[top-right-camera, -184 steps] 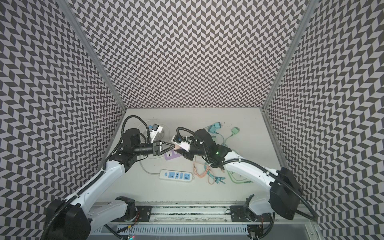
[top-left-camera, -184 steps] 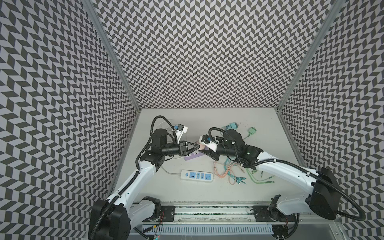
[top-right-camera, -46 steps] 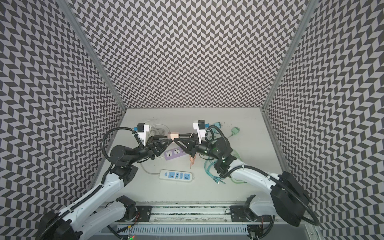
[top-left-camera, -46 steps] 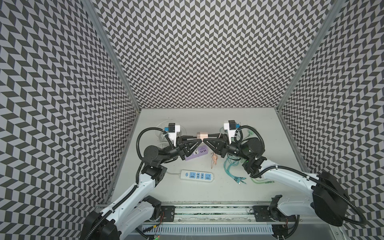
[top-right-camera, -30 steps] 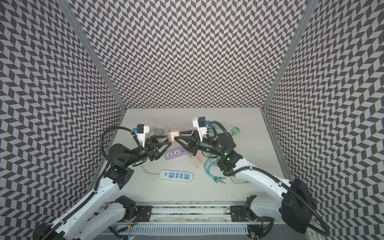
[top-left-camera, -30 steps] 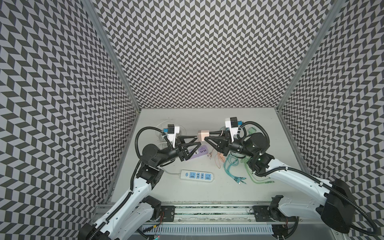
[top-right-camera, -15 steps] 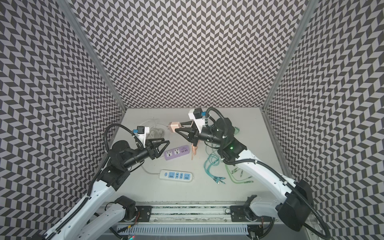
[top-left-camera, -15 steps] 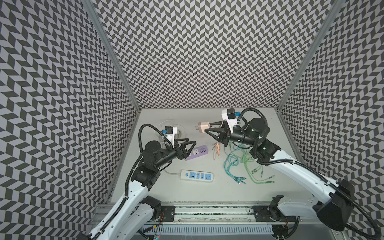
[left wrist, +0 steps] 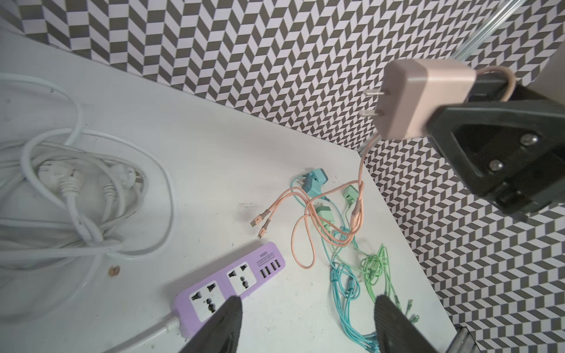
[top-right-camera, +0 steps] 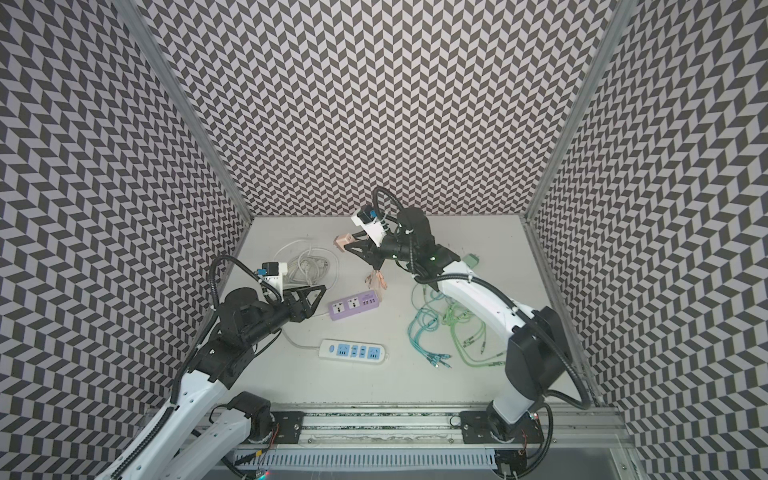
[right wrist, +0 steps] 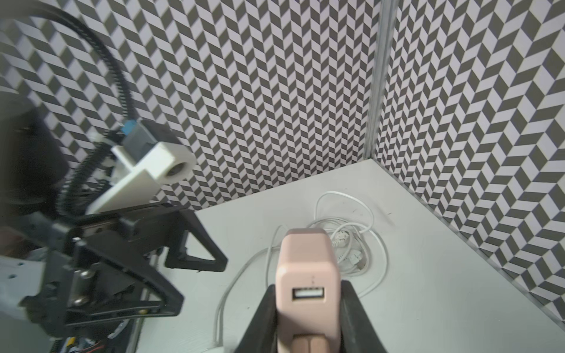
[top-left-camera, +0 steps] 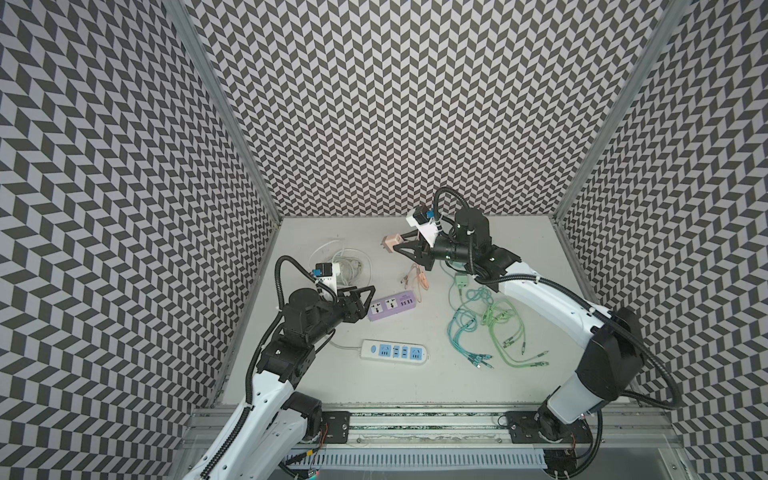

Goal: Insert the plug
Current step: 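Carry the pink charger farther from the robot while the left gripper withdraws, then swing the pink charger with the right gripper over the purple power strip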

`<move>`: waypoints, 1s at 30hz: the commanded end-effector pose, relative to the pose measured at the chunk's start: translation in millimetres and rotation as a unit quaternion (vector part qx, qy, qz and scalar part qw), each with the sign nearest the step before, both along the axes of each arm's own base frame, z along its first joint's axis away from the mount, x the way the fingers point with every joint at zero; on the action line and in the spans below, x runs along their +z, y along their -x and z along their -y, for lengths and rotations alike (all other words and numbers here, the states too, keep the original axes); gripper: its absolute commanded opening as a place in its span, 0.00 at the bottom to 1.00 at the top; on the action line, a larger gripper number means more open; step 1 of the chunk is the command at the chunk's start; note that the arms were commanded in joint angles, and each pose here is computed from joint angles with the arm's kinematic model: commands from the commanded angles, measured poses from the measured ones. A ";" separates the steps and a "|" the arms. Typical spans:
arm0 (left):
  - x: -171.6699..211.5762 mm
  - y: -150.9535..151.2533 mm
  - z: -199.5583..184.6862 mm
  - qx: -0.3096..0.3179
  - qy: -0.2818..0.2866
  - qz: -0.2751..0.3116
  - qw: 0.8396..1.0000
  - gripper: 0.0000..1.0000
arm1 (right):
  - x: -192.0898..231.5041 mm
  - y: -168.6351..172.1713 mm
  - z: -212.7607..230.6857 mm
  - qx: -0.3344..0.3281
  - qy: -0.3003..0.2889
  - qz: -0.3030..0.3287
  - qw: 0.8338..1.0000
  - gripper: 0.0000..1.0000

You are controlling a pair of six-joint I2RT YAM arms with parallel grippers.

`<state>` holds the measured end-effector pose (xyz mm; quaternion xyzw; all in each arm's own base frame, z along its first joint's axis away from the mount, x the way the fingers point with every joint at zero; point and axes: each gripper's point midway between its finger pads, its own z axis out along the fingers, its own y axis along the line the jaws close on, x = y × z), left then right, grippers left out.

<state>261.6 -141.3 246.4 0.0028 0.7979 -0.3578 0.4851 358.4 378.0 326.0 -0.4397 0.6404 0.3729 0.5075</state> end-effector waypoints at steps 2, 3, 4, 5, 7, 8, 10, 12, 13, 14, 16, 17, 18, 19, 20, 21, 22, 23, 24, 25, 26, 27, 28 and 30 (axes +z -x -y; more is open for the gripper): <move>-17.5 3.8 -9.8 0.022 -0.001 -0.021 1.000 0.70 | -0.1 -24.1 -6.6 -0.004 0.029 0.055 0.998 0.16; -21.6 4.3 -11.3 0.025 0.000 -0.025 0.999 0.70 | -0.6 -28.2 -9.4 -0.001 0.030 0.057 0.998 0.16; -24.8 4.9 -12.1 0.026 0.002 -0.028 0.999 0.70 | -2.5 -34.0 -12.0 -0.001 0.032 0.058 0.998 0.16; -27.0 5.2 -12.3 0.026 0.005 -0.030 0.999 0.70 | -3.4 -38.4 -14.6 -0.001 0.032 0.059 0.998 0.16; -33.2 6.2 -13.0 0.027 0.010 -0.038 0.999 0.70 | -3.5 -47.6 -20.7 -0.002 0.035 0.061 0.998 0.16; -35.9 6.5 -13.0 0.028 0.012 -0.042 0.999 0.70 | -3.0 -52.0 -22.0 -0.004 0.035 0.062 0.997 0.16; -40.6 7.4 -12.7 0.028 0.018 -0.048 0.998 0.70 | -2.3 -59.5 -26.6 -0.006 0.033 0.066 0.997 0.16; -48.0 8.2 -13.0 0.031 0.023 -0.059 0.998 0.69 | -3.3 -66.5 -30.1 -0.010 0.034 0.072 0.997 0.16; -51.4 8.4 -13.6 0.034 0.024 -0.063 0.997 0.69 | -5.5 -69.4 -31.5 -0.011 0.039 0.075 0.996 0.16; -55.7 8.2 -15.0 0.039 0.023 -0.068 0.997 0.68 | -9.7 -72.2 -32.6 -0.012 0.044 0.078 0.996 0.17; -65.8 7.7 -19.3 0.053 0.021 -0.079 0.995 0.68 | -18.2 -76.9 -34.1 -0.014 0.052 0.084 0.995 0.17; -68.9 6.8 -21.1 0.060 0.019 -0.081 0.995 0.67 | -23.9 -78.3 -34.7 -0.013 0.058 0.084 0.995 0.17; -72.6 6.2 -22.5 0.065 0.020 -0.084 0.994 0.67 | -32.4 -79.8 -35.4 -0.012 0.066 0.081 0.994 0.17; -74.6 5.4 -22.9 0.068 0.022 -0.086 0.994 0.67 | -38.7 -81.2 -35.9 -0.012 0.072 0.079 0.994 0.17; -76.9 4.7 -23.6 0.071 0.023 -0.087 0.993 0.67 | -46.4 -81.9 -36.4 -0.011 0.079 0.076 0.994 0.17; -80.7 3.9 -25.2 0.077 0.022 -0.091 0.993 0.67 | -52.4 -82.4 -36.1 -0.009 0.085 0.072 0.994 0.17; -83.7 3.2 -26.3 0.082 0.023 -0.095 0.992 0.67 | -59.3 -82.2 -36.7 -0.006 0.091 0.067 0.994 0.17; -86.9 2.6 -27.1 0.085 0.023 -0.098 0.991 0.67 | -64.6 -81.2 -37.4 -0.001 0.094 0.062 0.994 0.18; -89.4 2.3 -26.9 0.085 0.023 -0.100 0.991 0.66 | -70.4 -77.6 -38.8 0.010 0.096 0.054 0.994 0.18; -91.5 2.0 -26.8 0.085 0.022 -0.101 0.991 0.66 | -74.7 -74.1 -39.8 0.020 0.097 0.050 0.994 0.18; -94.5 1.6 -26.6 0.085 0.020 -0.102 0.991 0.66 | -79.3 -70.6 -41.0 0.028 0.099 0.047 0.994 0.18; -97.8 1.0 -26.5 0.085 0.019 -0.105 0.991 0.65 | -83.3 -67.3 -42.3 0.033 0.103 0.045 0.993 0.18; -99.1 0.6 -25.3 0.082 0.019 -0.104 0.991 0.65 | -87.5 -65.0 -42.6 0.036 0.108 0.044 0.992 0.18; -104.6 0.7 -21.6 0.072 0.024 -0.108 0.991 0.63 | -96.9 -60.7 -42.9 0.039 0.123 0.045 0.991 0.19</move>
